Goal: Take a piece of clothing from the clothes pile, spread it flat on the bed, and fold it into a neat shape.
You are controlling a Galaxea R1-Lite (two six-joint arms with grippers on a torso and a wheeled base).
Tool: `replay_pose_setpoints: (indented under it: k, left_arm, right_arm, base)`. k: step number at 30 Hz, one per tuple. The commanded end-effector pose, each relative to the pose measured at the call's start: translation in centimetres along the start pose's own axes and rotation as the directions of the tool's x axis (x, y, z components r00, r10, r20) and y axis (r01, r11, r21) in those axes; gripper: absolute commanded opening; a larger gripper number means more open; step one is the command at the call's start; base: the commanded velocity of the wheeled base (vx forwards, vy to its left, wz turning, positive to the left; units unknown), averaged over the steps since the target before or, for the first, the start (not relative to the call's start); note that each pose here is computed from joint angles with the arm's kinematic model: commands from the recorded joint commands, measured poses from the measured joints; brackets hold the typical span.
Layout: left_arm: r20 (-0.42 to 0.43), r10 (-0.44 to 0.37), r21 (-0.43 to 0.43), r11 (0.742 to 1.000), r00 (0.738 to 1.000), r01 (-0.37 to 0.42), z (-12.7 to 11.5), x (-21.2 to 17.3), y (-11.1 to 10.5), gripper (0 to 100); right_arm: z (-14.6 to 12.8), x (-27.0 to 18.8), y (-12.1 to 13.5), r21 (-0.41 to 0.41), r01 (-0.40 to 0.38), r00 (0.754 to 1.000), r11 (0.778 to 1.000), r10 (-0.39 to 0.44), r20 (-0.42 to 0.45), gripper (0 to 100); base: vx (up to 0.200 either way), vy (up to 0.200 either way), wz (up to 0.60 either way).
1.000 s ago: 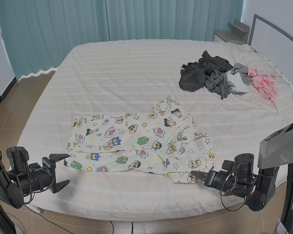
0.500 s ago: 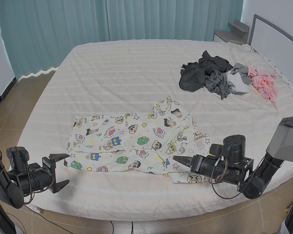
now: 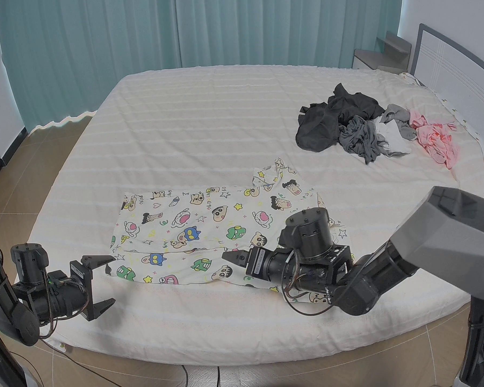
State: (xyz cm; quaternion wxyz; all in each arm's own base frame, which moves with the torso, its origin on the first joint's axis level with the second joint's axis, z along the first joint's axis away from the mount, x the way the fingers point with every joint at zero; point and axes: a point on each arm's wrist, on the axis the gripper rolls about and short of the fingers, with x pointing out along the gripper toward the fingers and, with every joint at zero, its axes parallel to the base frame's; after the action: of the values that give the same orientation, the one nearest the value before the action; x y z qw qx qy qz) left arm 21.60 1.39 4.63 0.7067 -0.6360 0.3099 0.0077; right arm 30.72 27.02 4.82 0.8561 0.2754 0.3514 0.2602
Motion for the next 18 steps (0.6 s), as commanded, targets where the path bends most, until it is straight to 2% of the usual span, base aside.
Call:
replay_pose_setpoints:
  k: [1, 9, 15, 18]
  left_arm:
    - [0.001, 0.002, 0.000, 1.000, 1.000, -0.002, -0.1, -0.1, 0.1, 100]
    - [0.001, 0.002, 0.000, 1.000, 1.000, -0.002, -0.1, -0.1, 0.1, 100]
    - [0.001, 0.002, 0.000, 1.000, 1.000, -0.002, -0.1, -0.1, 0.1, 100]
    - [0.000, 0.004, -0.001, 1.000, 1.000, -0.004, 0.0, 0.0, 0.1, 100]
  right_arm:
    - [-1.6, 2.7, -1.1, -0.011, 0.064, 0.998, 0.998, -0.064, -0.028, 100]
    - [-1.0, 4.6, -1.5, -0.032, 0.149, 0.989, 0.988, -0.149, 0.001, 100]
    - [-0.4, 6.8, -2.0, -0.084, 0.193, 0.980, 0.978, -0.187, 0.068, 100]
    - [0.2, 7.6, -2.5, -0.130, 0.229, 0.970, 0.965, -0.214, 0.118, 100]
  base:
    - [0.000, 0.000, 0.00]
    - [0.000, 0.000, 0.00]
    - [0.000, 0.000, 0.00]
    - [0.000, 0.000, 0.00]
